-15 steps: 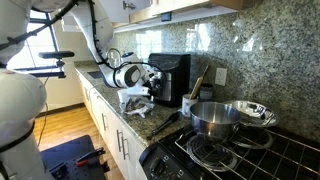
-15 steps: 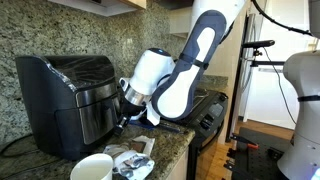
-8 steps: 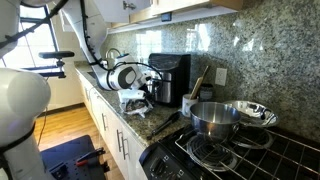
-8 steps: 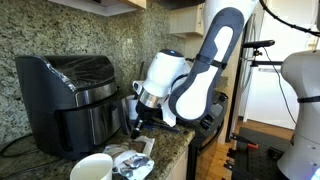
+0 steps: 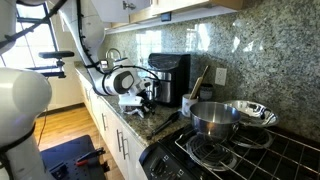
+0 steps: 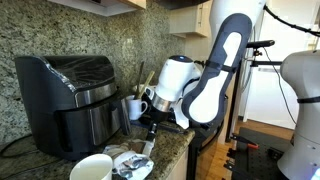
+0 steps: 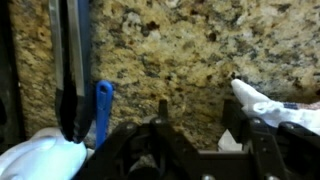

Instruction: Open and close the air fryer

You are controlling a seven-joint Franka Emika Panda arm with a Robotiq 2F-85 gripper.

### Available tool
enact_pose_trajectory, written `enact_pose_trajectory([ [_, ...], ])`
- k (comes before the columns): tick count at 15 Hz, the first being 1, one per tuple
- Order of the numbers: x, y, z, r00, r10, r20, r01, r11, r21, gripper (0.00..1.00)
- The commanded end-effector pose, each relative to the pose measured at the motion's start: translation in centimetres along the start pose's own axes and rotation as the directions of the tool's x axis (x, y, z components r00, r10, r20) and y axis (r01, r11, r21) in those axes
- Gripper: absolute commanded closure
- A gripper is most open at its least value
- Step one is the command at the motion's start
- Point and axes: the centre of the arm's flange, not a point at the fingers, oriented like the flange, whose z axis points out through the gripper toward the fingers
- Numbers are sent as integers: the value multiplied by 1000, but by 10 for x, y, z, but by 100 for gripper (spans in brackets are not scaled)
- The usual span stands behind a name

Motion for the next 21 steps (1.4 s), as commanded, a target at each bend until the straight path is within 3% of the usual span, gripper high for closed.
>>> enact_pose_trajectory([
  [1,12,6,-10,997,35,-71,-36,999,-18,7],
  [3,21,10,-10,992,45,-119,-47,999,-18,0],
  [12,39,-9,-12,967,71,-243,-56,996,69,0],
  [21,66,-11,-21,939,67,-337,-46,997,70,0],
])
